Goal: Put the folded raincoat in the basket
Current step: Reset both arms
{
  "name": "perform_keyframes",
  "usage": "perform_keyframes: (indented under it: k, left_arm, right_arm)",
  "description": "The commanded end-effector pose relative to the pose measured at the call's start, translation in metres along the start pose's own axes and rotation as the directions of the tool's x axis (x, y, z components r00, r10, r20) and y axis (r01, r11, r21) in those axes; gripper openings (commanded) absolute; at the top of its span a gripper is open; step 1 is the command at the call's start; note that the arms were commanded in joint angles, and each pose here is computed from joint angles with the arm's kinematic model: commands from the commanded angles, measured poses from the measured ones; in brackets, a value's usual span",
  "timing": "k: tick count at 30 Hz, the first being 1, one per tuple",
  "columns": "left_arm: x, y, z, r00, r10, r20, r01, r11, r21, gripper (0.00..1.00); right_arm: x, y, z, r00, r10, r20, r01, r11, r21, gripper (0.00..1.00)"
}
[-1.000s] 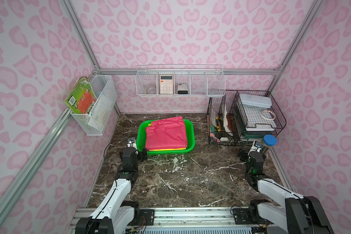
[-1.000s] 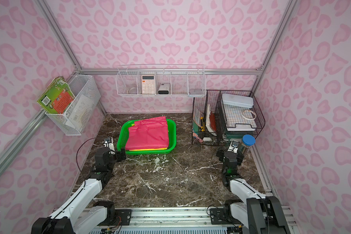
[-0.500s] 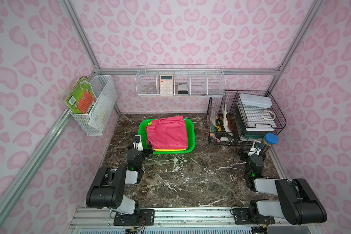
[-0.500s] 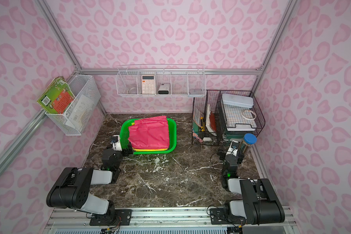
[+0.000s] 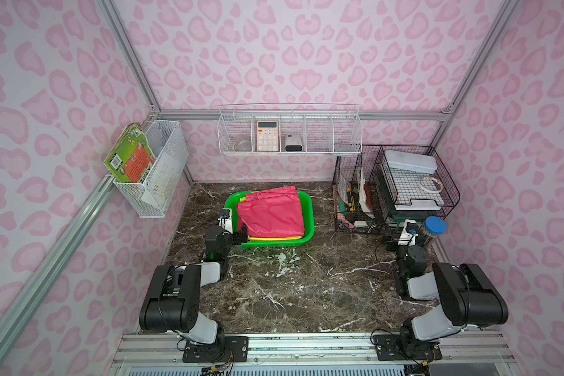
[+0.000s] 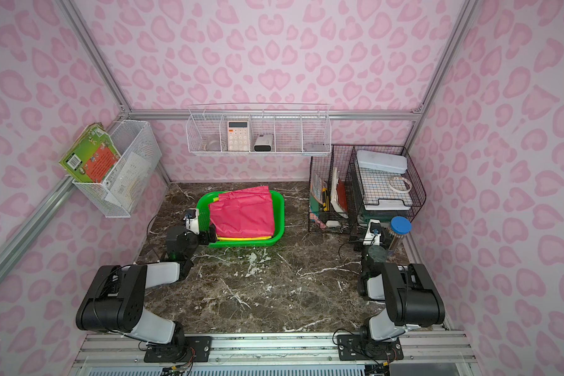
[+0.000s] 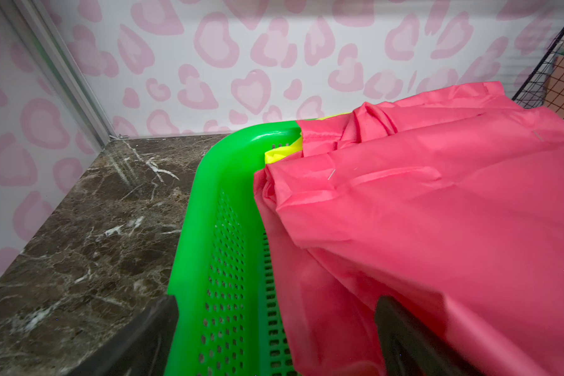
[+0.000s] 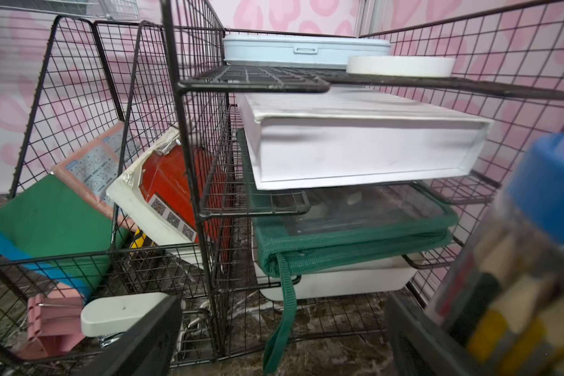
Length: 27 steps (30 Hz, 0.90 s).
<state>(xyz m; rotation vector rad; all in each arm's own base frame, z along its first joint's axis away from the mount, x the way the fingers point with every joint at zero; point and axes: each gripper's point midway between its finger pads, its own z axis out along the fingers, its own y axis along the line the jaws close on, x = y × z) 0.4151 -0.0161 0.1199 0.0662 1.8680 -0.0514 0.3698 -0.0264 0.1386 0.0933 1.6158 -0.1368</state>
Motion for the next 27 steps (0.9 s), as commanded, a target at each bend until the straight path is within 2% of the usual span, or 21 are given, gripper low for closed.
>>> perform_keyframes:
  k: [1, 3, 27]
  left_arm:
    - [0.037, -0.010, -0.006, 0.991, 0.047, -0.128, -0.042, 0.998, 0.040, 0.99]
    - [0.037, 0.002, 0.000, 0.989, 0.012, -0.151, -0.014, 1.000, -0.013, 0.99]
    - [0.038, 0.003, -0.001, 0.988, 0.010, -0.154, -0.012, 1.000, -0.012, 0.99]
  right_arm:
    - [0.006, 0.011, -0.001, 1.000, -0.011, -0.020, 0.010, 0.998, -0.064, 1.00]
    - [0.004, 0.010, -0.002, 1.000, -0.011, -0.010, 0.010, 0.998, -0.060, 1.00]
    - [0.005, 0.014, 0.000, 1.000, -0.017, -0.015, 0.015, 0.997, -0.080, 0.99]
